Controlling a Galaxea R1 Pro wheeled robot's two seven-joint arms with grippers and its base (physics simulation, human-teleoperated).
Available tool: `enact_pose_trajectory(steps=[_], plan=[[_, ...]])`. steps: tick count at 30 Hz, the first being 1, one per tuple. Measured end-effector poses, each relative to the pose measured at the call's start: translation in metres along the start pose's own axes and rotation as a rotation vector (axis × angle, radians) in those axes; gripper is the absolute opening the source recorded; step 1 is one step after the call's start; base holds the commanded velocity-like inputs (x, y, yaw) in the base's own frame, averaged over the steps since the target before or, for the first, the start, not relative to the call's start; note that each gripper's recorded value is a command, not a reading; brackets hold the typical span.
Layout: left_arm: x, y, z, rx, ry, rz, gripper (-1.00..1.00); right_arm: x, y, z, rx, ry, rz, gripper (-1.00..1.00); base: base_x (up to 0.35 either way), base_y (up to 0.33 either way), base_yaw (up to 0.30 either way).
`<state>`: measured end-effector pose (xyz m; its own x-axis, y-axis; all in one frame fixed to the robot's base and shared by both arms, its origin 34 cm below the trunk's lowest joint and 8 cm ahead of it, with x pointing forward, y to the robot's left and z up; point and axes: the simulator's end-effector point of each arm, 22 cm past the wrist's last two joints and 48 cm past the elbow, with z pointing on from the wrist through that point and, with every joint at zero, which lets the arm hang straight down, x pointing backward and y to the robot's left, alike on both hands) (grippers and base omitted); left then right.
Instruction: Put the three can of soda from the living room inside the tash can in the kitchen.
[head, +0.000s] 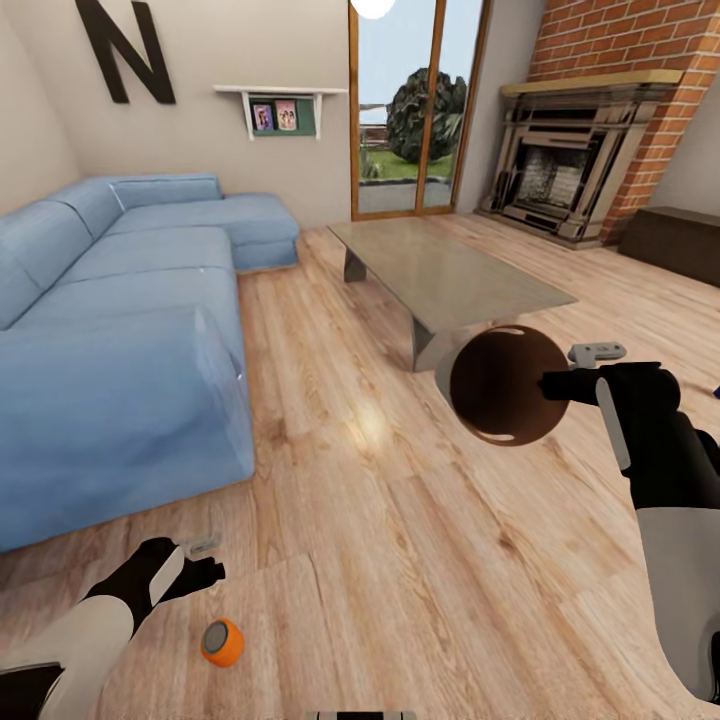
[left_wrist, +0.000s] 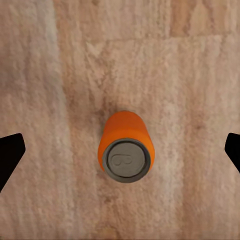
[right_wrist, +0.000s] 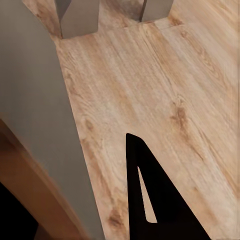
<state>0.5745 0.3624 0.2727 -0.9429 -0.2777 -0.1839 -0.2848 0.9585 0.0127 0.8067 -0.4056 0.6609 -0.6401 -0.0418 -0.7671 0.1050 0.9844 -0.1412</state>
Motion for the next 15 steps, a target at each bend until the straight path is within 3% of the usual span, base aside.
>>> enact_pose_trajectory(steps=[15], plan=[[0.024,-0.002,0.040,0.001,0.024,0.004,1.00,0.043,0.008,0.026,-0.006,0.026,-0.003,-1.00,0.000,0.000,0.000]])
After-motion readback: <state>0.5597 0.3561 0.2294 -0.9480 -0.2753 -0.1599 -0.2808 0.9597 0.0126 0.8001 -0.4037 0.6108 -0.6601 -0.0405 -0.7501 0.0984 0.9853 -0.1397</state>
